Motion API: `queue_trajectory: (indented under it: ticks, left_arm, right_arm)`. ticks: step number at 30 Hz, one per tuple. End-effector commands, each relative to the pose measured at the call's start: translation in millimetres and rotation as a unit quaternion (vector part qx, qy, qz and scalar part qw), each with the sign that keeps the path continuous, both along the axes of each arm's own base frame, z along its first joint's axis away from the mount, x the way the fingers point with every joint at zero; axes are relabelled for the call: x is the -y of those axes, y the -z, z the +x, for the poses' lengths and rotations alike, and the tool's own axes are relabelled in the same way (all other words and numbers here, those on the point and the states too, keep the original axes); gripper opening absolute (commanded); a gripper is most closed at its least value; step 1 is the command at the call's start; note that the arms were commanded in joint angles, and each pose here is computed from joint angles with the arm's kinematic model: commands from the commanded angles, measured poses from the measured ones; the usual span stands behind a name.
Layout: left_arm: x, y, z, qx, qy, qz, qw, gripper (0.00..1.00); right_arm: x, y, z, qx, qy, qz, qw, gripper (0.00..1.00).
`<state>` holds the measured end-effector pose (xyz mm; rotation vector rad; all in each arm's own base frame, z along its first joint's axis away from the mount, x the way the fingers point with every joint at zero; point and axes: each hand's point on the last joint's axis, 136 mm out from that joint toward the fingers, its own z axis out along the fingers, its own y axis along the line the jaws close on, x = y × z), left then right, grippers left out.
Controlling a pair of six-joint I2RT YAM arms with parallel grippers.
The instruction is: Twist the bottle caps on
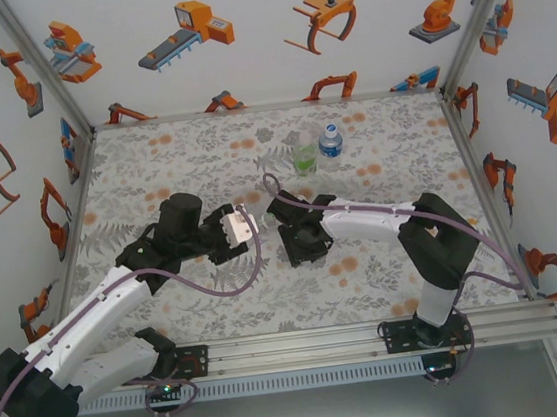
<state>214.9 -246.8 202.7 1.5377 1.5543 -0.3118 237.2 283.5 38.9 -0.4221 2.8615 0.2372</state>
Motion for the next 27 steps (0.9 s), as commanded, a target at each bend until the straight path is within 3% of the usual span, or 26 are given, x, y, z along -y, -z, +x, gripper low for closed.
queue_trajectory:
  ticks: [1, 11, 27]
  left_arm:
    - [1, -5, -2, 0.004, 0.009, -0.008, 1.0, 0.0]
    - [1, -5, -2, 0.005, 0.008, -0.007, 1.0, 0.0]
    - [1, -4, -2, 0.003, 0.009, -0.007, 1.0, 0.0]
  right_arm:
    - [2, 2, -3, -0.004, 0.001, -0.013, 1.0, 0.46]
    - [-3, -31, 7, 0.029, -0.008, 0.002, 1.0, 0.46]
    - [7, -6, 0, 0.008, -0.004, -0.028, 1.0, 0.49]
